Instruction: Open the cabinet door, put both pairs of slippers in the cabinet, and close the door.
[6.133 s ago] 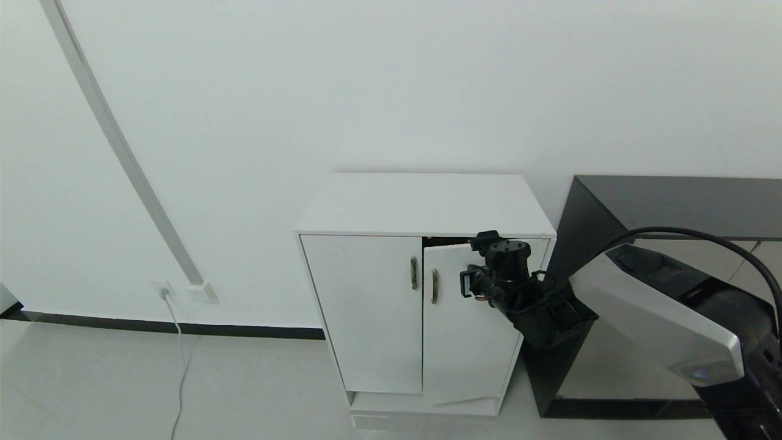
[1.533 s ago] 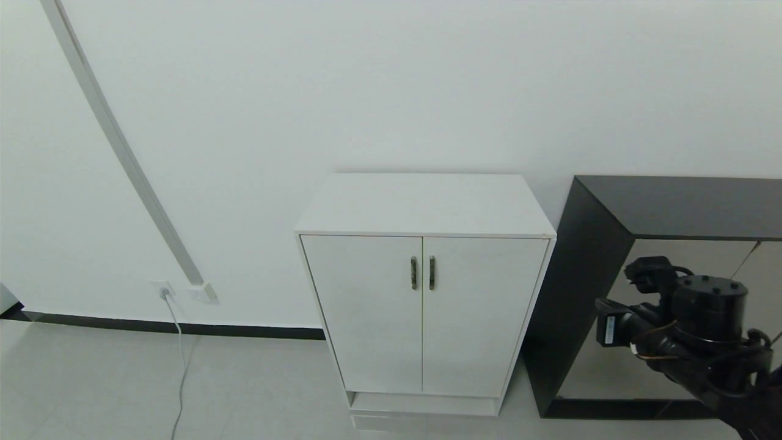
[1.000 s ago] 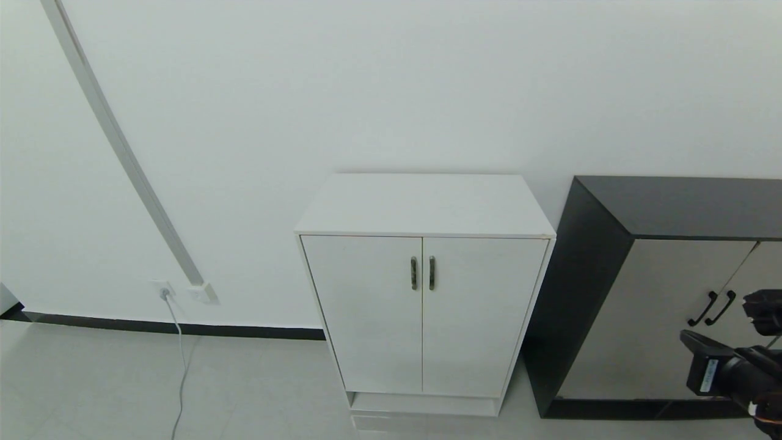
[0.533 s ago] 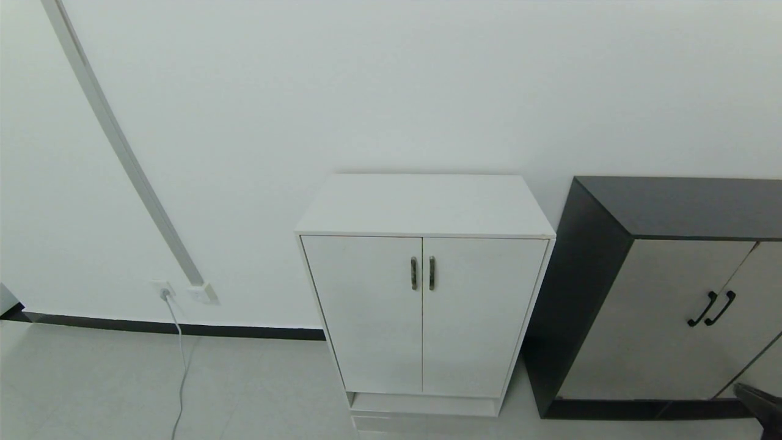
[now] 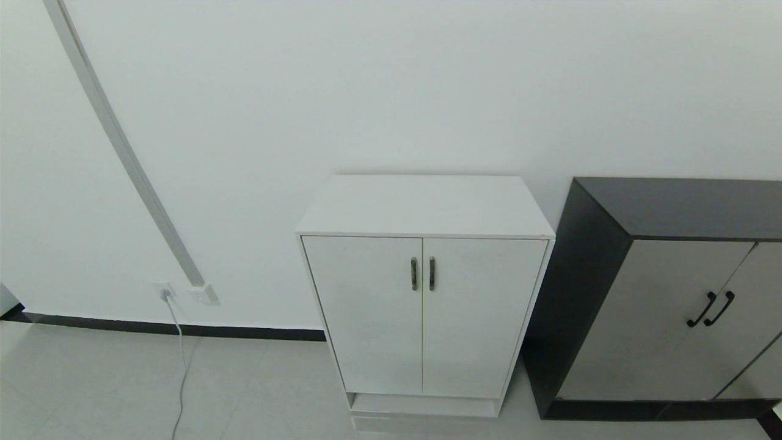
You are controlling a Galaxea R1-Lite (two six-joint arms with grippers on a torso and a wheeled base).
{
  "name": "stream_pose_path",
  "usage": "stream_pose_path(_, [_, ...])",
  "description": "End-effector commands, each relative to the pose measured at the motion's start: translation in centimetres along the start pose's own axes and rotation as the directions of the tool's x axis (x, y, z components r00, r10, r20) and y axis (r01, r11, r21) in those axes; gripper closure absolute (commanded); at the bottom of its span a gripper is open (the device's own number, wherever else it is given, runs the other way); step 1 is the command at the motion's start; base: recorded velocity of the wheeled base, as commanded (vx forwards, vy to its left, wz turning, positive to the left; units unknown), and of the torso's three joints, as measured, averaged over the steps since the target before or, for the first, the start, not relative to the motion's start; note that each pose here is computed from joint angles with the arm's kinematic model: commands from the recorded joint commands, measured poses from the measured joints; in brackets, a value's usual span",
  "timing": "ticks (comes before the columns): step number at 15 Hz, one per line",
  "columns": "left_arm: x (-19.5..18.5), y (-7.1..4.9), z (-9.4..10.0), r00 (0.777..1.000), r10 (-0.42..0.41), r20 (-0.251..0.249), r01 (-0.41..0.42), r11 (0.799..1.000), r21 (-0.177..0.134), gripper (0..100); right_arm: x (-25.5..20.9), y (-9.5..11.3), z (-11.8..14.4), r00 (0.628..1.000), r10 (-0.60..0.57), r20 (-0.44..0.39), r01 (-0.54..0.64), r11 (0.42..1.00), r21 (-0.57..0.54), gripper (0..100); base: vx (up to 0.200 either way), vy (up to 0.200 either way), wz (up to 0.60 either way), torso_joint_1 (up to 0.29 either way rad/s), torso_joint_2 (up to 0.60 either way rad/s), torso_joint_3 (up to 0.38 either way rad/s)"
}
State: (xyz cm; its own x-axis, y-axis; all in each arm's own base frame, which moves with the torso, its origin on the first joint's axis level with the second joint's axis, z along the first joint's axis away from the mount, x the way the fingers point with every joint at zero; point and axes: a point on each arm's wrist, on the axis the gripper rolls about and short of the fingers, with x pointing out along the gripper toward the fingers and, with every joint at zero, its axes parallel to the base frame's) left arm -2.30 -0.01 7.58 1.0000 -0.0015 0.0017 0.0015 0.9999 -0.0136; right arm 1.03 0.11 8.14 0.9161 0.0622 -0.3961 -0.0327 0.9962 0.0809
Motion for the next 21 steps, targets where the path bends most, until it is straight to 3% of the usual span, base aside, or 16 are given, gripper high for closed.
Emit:
stream_pose_path(1, [0.0,0.0,0.0,1.0,0.002,-0.002,-0.002,1.0,-0.002,100,-1.0,0.0,-0.2,0.994,0.026,0.111,-0.025,1.0,-0.011,100,0.0,0.0,0.0,0.0,0.0,0.0])
stream_pose_path(6, [0.0,0.0,0.0,1.0,0.002,-0.002,-0.002,1.0,0.0,100,-1.2,0.0,-0.3,0.99,0.068,0.126,-0.064,0.997,-0.036,100,0.0,0.0,0.0,0.0,0.0,0.0])
stream_pose_path(8, [0.0,0.0,0.0,1.0,0.002,-0.002,-0.002,1.0,0.0,100,-1.1,-0.1,-0.8,0.988,0.08,0.131,-0.062,0.988,-0.142,100,0.0,0.0,0.0,0.0,0.0,0.0])
stream_pose_path(10, [0.0,0.0,0.0,1.0,0.003,-0.002,-0.003,1.0,-0.002,100,-1.2,-0.1,-0.8,0.985,0.082,0.149,-0.06,0.988,-0.145,100,0.0,0.0,0.0,0.0,0.0,0.0])
stream_pose_path(13, [0.0,0.0,0.0,1.0,0.002,-0.002,-0.002,1.0,-0.002,100,-1.3,0.0,-1.0,0.983,-0.047,0.18,0.062,0.995,-0.078,100,0.0,0.0,0.0,0.0,0.0,0.0])
stream_pose_path(17, [0.0,0.0,0.0,1.0,0.003,-0.002,-0.003,1.0,-0.002,100,-2.0,0.0,-1.3,0.96,-0.047,0.276,0.07,0.995,-0.074,100,0.0,0.0,0.0,0.0,0.0,0.0])
stream_pose_path(19, [0.0,0.0,0.0,1.0,0.003,-0.002,-0.003,1.0,-0.002,100,-2.6,0.0,-1.8,0.929,-0.026,0.369,0.06,0.995,-0.081,100,0.0,0.0,0.0,0.0,0.0,0.0])
stream_pose_path(21, [0.0,0.0,0.0,1.0,0.003,-0.002,-0.003,1.0,-0.002,100,-2.8,0.0,-1.9,0.92,-0.02,0.392,0.055,0.995,-0.079,100,0.0,0.0,0.0,0.0,0.0,0.0])
